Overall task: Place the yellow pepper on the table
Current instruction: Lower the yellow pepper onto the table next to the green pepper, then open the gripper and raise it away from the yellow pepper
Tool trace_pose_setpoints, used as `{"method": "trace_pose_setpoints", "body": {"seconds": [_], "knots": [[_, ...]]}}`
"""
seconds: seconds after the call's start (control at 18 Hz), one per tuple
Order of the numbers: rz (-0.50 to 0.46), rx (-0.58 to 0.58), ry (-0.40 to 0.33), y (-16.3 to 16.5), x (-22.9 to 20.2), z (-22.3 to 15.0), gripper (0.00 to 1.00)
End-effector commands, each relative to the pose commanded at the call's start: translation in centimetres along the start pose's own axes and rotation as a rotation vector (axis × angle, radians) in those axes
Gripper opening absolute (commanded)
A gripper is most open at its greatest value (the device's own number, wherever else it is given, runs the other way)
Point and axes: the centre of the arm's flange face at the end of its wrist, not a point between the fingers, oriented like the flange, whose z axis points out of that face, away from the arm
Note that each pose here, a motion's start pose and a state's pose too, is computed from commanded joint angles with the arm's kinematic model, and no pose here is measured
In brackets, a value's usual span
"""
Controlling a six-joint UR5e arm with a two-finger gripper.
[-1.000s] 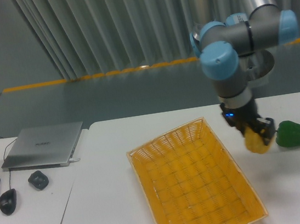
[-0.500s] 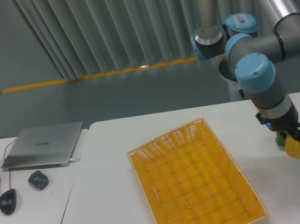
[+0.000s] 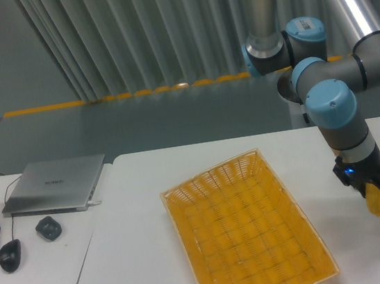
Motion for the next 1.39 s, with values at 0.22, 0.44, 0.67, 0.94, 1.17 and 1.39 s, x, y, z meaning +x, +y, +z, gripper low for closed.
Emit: {"method": "trace_pose_setpoints", "body": {"seconds": [0.22,0.44,0.67,0.94,1.17,1.39], "knots": [[0.003,-0.015,0.015,-0.3,0.6,1.2,0.79],[0.001,-0.012,0.02,-0.5,0.6,1.4,1.0],[-0.001,-0.014,0.011,-0.2,0.2,1.1,1.0],[0.0,0.005,-0.007,0.2,-0.3,-0.8,1.0],[0.139,-0.007,-0.001,2.2,-0.2,-4.8,1.0],[0.241,-0.017,0.034,4.8,0.4,-9.3,1.0]]}}
